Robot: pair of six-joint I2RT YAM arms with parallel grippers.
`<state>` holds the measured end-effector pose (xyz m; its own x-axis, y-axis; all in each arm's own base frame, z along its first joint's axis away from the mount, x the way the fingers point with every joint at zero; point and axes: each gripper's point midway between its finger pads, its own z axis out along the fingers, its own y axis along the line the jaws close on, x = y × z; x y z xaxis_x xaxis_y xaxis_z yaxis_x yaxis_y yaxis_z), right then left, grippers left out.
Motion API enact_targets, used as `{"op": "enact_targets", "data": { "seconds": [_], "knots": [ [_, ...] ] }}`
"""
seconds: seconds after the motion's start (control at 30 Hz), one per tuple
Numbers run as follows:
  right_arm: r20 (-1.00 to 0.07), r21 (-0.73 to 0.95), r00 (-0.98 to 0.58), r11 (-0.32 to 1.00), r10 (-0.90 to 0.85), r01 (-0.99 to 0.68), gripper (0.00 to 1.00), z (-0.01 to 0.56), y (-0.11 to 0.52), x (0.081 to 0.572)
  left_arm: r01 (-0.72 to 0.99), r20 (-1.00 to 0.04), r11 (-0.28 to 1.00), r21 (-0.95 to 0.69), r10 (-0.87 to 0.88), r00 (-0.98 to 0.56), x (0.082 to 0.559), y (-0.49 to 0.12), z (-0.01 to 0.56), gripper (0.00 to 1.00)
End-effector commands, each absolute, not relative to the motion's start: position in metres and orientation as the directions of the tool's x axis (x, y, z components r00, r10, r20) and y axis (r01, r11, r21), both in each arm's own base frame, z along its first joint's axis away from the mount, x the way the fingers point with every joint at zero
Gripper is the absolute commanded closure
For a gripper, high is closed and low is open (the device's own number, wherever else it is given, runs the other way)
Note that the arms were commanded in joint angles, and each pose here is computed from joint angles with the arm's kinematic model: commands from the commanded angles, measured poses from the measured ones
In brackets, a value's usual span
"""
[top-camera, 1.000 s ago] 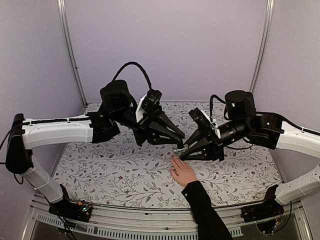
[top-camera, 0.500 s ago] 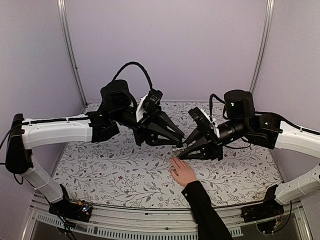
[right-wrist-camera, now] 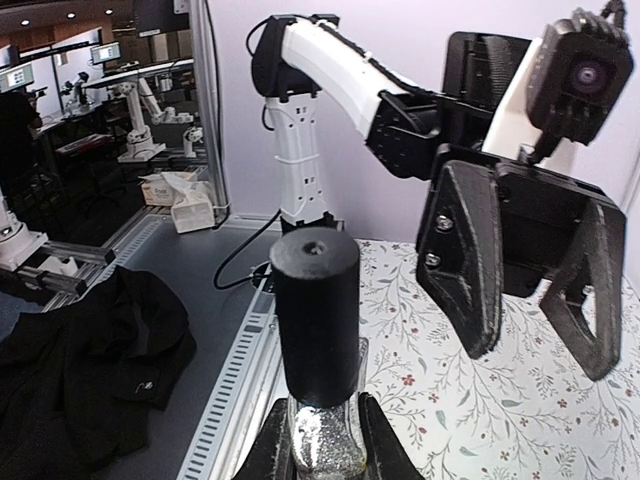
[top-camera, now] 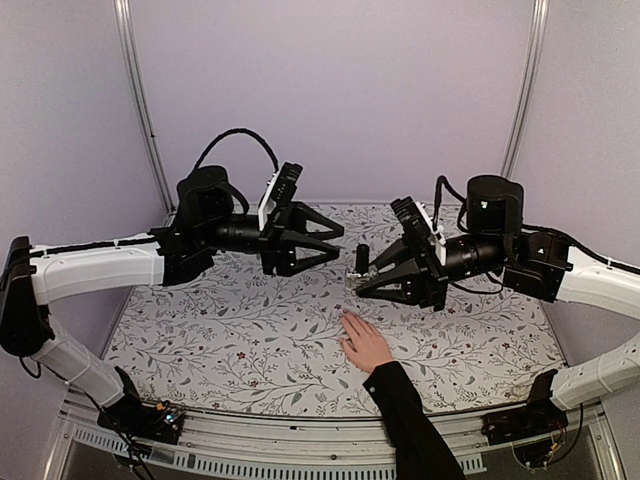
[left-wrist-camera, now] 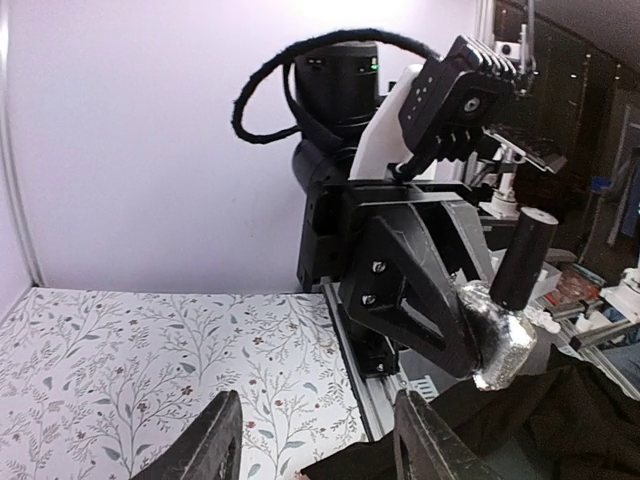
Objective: Paint the nails
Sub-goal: Screw the nail polish bottle.
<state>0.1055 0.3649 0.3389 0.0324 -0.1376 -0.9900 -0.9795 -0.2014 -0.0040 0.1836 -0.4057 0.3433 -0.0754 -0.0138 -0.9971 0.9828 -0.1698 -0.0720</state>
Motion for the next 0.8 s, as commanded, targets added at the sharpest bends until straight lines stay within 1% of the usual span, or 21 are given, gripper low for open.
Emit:
{"op": "enact_targets", "data": {
  "seconds": [0.0,0.17,0.33,0.47,0.77],
  "knots": [
    [-0.995,-0.032,0.037,-0.050,-0.095,-0.998,1.00,0.351,0.361,0.132,0.996,-0.992,0.032,-0.084,-0.096,-0.081,0.212,-0.383,0.362,0.45],
    [-0.995,-0.023,0.014,0.094,-0.095,-0.995,1.00,0.352,0.356,0.159,0.967,-0.986,0.225,-0.117,-0.146,-0.085,0.240,-0.358,0.366,0.43],
    [-0.995,-0.001,-0.030,0.307,-0.095,-0.952,1.00,0.351,0.346,0.198,0.931,-0.985,0.338,-0.140,-0.146,-0.095,0.254,-0.346,0.365,0.43],
    [-0.993,0.007,-0.059,0.439,-0.105,-0.898,1.00,0.346,0.338,0.221,0.914,-0.981,0.371,-0.161,-0.162,-0.107,0.257,-0.341,0.365,0.42],
    [-0.982,0.005,-0.119,0.609,-0.147,-0.793,1.00,0.326,0.330,0.259,0.911,-0.983,0.380,-0.162,-0.147,-0.113,0.253,-0.358,0.353,0.42]
  ]
}}
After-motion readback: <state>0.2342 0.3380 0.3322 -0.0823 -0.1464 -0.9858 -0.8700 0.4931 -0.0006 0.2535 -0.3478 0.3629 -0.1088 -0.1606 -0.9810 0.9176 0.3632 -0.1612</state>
